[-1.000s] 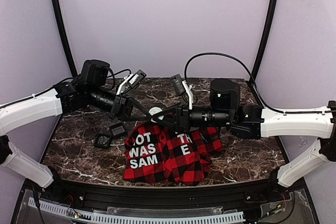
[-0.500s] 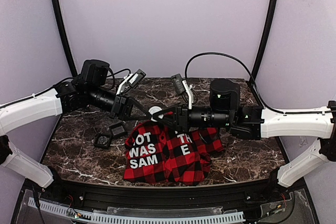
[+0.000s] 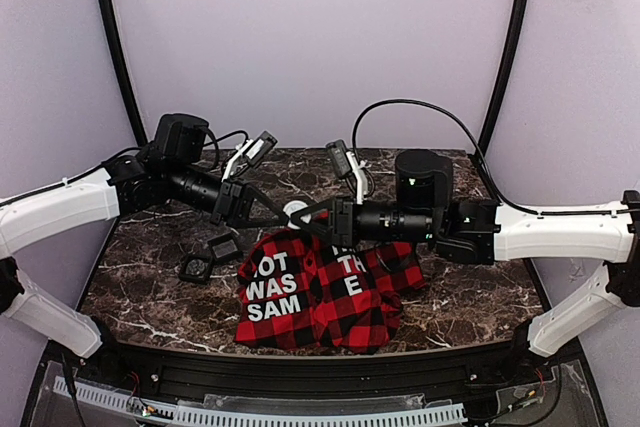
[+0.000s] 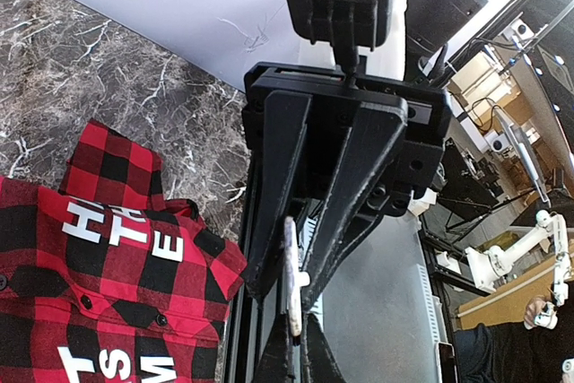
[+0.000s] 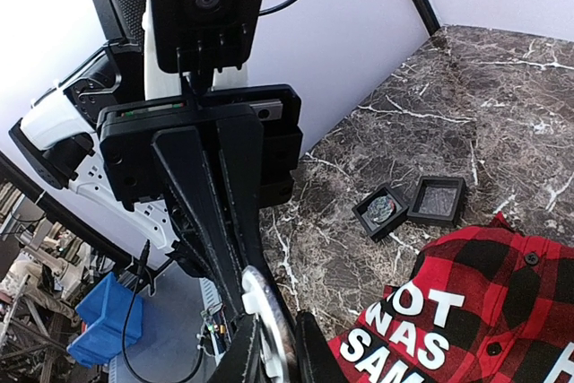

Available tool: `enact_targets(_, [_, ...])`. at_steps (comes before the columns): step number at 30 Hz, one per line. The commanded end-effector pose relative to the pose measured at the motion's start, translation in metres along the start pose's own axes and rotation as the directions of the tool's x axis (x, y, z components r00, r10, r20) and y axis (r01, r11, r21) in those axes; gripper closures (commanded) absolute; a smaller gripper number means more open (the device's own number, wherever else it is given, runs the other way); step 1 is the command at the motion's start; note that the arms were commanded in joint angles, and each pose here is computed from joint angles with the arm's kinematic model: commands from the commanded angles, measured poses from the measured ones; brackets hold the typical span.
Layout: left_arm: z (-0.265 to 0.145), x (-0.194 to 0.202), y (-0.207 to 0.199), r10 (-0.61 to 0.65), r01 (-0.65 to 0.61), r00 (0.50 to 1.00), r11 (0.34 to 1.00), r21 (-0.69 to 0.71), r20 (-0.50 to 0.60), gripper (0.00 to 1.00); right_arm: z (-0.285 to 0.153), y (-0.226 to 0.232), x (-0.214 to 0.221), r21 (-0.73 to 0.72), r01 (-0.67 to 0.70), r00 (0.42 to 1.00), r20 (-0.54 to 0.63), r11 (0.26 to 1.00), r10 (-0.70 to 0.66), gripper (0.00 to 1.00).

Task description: Remove the brooch from the garment

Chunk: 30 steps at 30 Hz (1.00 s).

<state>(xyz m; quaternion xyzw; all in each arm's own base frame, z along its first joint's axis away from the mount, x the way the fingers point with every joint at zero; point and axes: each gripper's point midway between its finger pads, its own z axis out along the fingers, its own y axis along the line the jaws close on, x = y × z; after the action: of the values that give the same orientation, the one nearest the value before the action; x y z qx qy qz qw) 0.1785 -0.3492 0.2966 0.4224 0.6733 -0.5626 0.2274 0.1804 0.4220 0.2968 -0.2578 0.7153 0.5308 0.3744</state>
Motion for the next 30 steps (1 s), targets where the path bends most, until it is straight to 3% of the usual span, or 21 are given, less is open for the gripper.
enact_targets(1, [-0.002, -0.003, -0.019, 0.034, -0.034, 0.999, 0.997, 0.065, -0.003, 0.99, -0.001, -0.037, -0.002, 0.127, -0.060, 0.998, 0.029, 0.990, 0.057, 0.87])
enact_targets(13, [-0.002, -0.003, -0.018, 0.036, -0.036, 0.999, 0.998, 0.059, 0.001, 0.99, -0.006, -0.042, -0.003, 0.127, -0.076, 0.996, 0.050, 0.989, 0.070, 0.87])
enact_targets(16, [-0.002, -0.004, -0.014, 0.033, -0.033, 0.999, 0.999, 0.036, 0.002, 0.99, -0.006, -0.037, -0.003, 0.099, -0.062, 0.997, 0.045, 0.993, 0.058, 0.82])
enact_targets(19, [-0.001, -0.002, 0.000, 0.012, -0.012, 1.000, 0.999, -0.034, -0.009, 0.99, -0.008, -0.020, -0.006, 0.017, -0.022, 0.999, 0.038, 1.000, 0.021, 0.71])
enact_targets(24, [0.000, -0.001, 0.017, -0.009, 0.008, 1.000, 0.993, -0.117, -0.013, 0.99, -0.020, 0.008, -0.017, -0.095, 0.041, 0.997, 0.071, 0.995, -0.034, 0.41])
enact_targets(30, [-0.007, -0.003, 0.038, 0.007, -0.004, 1.000, 0.967, -0.256, 0.008, 0.99, -0.039, -0.002, -0.029, 0.005, 0.063, 0.990, 0.122, 0.998, -0.063, 0.19])
